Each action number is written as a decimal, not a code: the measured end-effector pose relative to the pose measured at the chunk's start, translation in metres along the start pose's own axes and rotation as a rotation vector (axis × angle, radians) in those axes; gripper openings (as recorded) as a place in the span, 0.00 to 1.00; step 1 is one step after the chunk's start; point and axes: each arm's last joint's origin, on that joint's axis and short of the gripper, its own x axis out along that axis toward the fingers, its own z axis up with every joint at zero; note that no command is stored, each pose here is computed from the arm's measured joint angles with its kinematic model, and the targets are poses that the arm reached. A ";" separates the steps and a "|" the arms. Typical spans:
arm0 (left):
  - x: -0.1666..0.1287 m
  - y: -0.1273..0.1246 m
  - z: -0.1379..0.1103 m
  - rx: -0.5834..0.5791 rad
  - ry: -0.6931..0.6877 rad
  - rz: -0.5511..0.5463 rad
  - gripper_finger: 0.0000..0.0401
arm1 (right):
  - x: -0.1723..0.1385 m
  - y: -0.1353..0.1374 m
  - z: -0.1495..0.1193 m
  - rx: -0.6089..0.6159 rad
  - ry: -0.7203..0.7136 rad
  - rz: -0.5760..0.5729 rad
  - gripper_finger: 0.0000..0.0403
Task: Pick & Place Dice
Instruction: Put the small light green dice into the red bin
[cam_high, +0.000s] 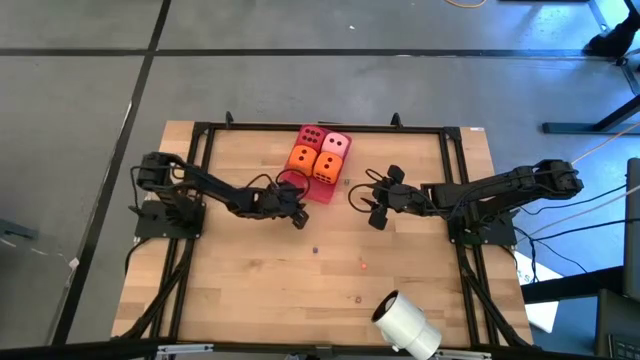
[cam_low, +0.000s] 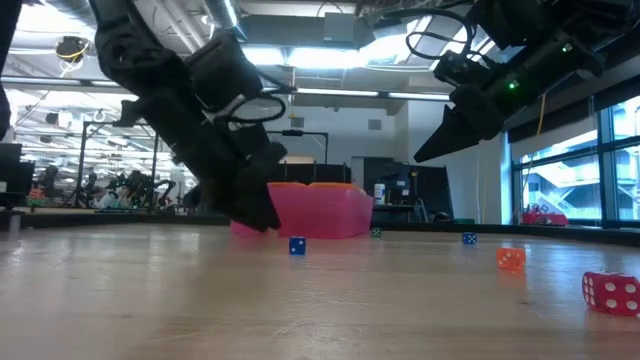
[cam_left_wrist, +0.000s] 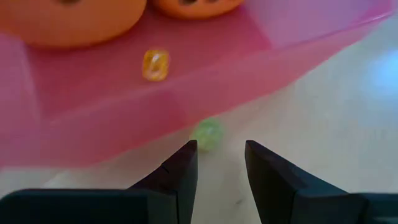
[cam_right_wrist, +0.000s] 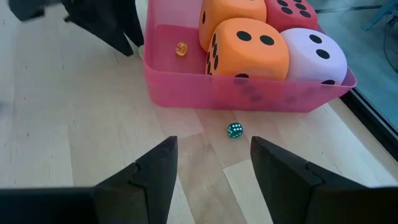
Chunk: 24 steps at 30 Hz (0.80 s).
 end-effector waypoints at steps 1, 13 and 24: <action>0.001 0.001 -0.002 -0.008 0.005 0.010 0.32 | 0.000 0.000 0.000 0.000 0.000 0.000 0.50; 0.004 0.006 0.000 -0.014 -0.088 0.131 0.32 | 0.000 0.000 0.000 0.000 0.000 -0.002 0.51; 0.005 0.008 0.000 -0.002 -0.063 0.123 0.32 | 0.000 0.000 0.000 0.000 0.000 -0.002 0.51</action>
